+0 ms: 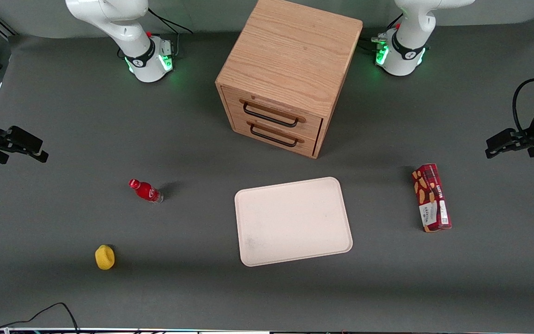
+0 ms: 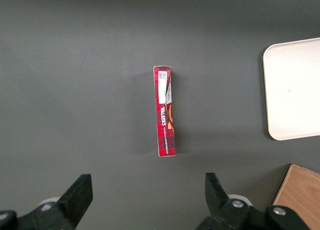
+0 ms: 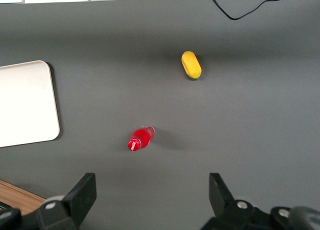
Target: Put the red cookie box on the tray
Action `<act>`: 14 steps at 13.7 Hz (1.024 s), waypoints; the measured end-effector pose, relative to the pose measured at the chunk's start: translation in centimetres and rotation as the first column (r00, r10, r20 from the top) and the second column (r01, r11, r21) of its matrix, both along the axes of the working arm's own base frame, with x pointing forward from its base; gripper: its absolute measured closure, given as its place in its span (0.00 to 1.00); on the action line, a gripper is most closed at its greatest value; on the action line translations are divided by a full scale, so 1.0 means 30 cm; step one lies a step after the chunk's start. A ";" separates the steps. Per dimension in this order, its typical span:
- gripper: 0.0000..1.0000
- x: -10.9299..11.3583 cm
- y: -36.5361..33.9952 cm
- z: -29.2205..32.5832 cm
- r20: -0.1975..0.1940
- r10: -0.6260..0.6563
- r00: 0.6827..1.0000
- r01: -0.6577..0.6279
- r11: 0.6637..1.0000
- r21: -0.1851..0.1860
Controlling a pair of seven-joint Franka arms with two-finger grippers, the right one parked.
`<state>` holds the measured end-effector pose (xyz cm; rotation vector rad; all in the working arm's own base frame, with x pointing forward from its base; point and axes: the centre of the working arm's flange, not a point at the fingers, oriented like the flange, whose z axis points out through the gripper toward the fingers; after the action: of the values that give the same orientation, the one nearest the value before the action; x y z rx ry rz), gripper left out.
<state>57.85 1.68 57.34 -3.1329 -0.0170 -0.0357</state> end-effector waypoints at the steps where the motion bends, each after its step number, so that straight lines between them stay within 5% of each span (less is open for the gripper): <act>1: 0.00 0.000 -0.001 0.001 0.000 0.000 1.000 0.000 1.000 0.000; 14: 0.00 0.023 -0.012 0.013 0.011 -0.006 1.000 0.006 1.000 0.000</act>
<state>58.54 1.33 57.74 -3.1326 -0.0072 -0.0528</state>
